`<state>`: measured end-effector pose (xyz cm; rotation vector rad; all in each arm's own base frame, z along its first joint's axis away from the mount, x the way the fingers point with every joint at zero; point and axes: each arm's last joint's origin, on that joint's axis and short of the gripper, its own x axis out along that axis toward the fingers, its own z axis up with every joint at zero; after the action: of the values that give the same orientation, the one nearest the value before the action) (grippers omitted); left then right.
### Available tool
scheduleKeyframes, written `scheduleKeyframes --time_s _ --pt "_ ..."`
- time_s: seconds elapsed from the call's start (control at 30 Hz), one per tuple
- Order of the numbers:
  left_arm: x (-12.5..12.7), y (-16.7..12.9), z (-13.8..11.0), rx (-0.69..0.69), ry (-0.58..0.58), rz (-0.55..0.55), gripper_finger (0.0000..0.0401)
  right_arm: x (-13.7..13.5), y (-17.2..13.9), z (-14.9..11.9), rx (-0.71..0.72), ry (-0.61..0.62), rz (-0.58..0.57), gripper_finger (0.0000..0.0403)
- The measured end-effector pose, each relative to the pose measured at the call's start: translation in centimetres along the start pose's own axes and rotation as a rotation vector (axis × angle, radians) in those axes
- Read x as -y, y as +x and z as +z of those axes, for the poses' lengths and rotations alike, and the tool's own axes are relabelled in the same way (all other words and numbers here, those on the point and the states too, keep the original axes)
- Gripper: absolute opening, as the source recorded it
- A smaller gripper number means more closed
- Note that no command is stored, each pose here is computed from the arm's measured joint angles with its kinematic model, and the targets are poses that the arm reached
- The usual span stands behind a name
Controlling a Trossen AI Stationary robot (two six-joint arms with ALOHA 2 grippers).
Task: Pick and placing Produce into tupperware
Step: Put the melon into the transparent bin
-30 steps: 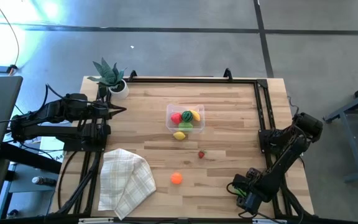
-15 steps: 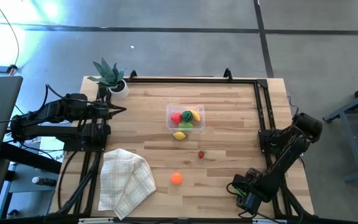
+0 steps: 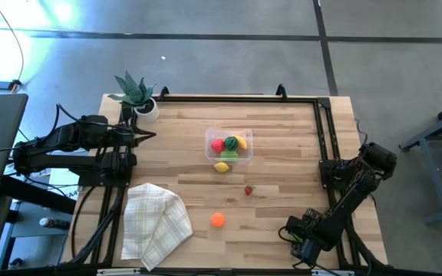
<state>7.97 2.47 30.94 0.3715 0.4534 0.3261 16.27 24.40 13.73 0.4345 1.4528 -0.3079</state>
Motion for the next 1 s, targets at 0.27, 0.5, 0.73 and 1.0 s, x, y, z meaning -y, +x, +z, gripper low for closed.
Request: scheduleKeyframes --time_s 0.27,0.5,0.73,1.0 --pt "0.00 0.00 0.00 0.000 0.000 0.000 0.0001 0.07 0.06 0.03 0.015 0.001 -0.008 0.0279" --pt "0.00 0.01 0.00 0.000 0.000 0.000 0.0001 0.14 0.10 0.04 0.025 0.018 -0.014 0.0241" --pt "0.00 0.00 0.00 0.000 0.000 0.000 0.0001 0.16 -0.04 0.08 0.038 0.019 -0.011 0.0213" --pt "0.00 0.00 0.01 0.000 0.000 0.000 0.0001 0.11 -0.09 0.12 0.049 0.020 -0.004 0.0212"
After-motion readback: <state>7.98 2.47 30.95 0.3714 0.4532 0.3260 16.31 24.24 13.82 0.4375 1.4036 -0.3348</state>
